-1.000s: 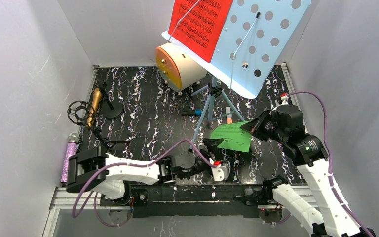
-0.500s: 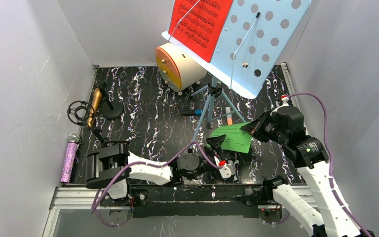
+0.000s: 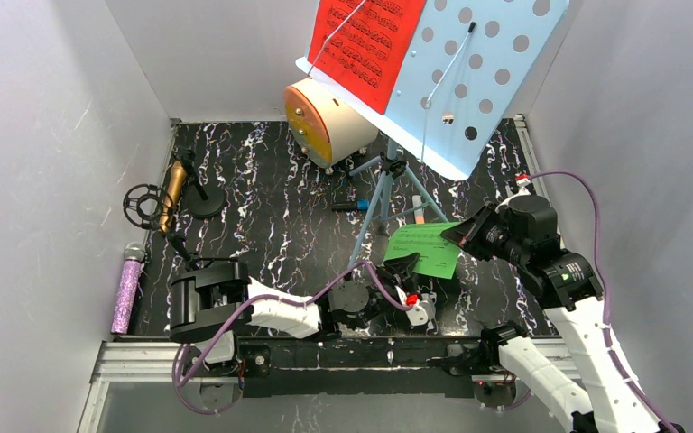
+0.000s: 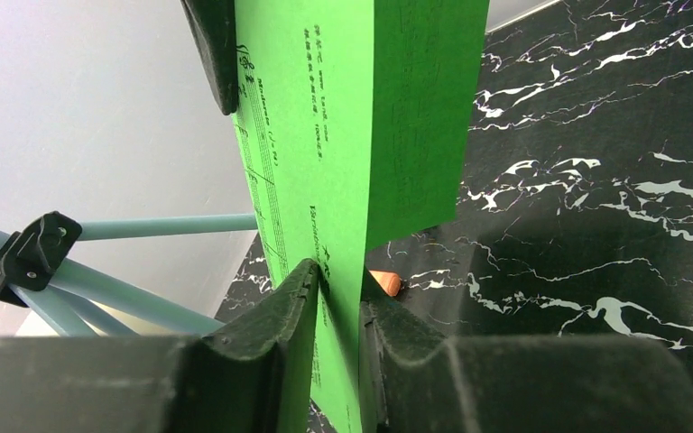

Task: Pack up the instrument practice props
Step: Place the sheet music at the center of the board.

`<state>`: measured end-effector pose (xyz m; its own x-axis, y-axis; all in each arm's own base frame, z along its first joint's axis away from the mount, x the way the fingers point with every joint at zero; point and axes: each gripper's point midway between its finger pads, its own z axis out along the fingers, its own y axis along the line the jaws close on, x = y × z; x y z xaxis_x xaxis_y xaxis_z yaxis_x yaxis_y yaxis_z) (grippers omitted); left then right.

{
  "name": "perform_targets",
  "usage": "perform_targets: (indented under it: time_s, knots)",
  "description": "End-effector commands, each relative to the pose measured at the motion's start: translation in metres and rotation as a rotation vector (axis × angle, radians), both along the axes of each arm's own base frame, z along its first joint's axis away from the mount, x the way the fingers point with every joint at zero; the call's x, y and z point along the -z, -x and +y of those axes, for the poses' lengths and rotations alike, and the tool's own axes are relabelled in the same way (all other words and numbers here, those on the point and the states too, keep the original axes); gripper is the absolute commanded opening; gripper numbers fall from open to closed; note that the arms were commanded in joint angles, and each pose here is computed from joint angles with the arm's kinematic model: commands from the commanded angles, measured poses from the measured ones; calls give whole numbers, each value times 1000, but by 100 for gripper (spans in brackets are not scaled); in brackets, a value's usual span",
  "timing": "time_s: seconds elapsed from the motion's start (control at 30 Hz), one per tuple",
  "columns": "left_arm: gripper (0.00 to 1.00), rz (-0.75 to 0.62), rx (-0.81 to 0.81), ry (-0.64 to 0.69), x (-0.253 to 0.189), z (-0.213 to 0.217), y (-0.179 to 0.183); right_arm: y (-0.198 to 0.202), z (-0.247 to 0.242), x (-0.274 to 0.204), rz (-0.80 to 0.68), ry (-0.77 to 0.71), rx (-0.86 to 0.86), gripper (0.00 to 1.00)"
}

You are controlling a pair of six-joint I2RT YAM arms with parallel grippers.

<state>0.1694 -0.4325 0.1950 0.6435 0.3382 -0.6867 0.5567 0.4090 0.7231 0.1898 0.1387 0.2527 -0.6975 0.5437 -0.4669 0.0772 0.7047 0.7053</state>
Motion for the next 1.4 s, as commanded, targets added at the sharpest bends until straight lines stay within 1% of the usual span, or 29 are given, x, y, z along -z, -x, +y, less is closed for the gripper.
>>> perform_targets:
  time_s: [0.0, 0.17, 0.23, 0.27, 0.37, 0.4, 0.5, 0.57, 0.7, 0.83, 0.97, 1.13, 1.27, 1.37]
  knots:
    - [16, -13, -17, 105, -34, 2, 0, -2, -1, -2, -21, -6, 13, 2]
    - [6, -9, -25, 125, -42, 10, 0, -3, -3, -1, -20, -1, 21, 5]
    - [2, -4, -22, 147, -49, 15, 2, -3, -3, -2, -24, 1, 21, 10]
    - [0, 0, -21, 155, -52, 18, 2, -3, -4, -2, -26, 5, 23, 14]
    - [0, 25, -29, 160, -60, 27, 2, -3, -4, -6, -47, 10, 12, 38]
    - [0, 37, -33, 150, -62, 29, 3, -4, -4, -9, -59, 13, 6, 46]
    - [0, 76, -47, 74, -64, 33, 2, -4, -5, -17, -85, 34, -7, 64]
    - [0, 107, -56, 34, -69, 39, 2, -4, -5, -24, -116, 46, -30, 74]
    - [0, 162, -102, -44, -78, 59, 1, -4, -8, -34, -153, 102, -59, 87]
    - [0, 192, -156, -149, -86, 85, -4, -5, -13, -41, -173, 162, -78, 94]
    - [0, 212, -220, -238, -95, 117, -7, -7, -15, -43, -188, 190, -85, 98]
    - [0, 210, -316, -297, -106, 162, -15, -15, -21, -38, -188, 228, -58, 99]
    - [0, 224, -381, -314, -120, 194, -20, -19, -20, -34, -184, 236, -58, 99]
    - [0, 207, -453, -324, -129, 221, -27, -21, -18, -31, -186, 233, -63, 99]
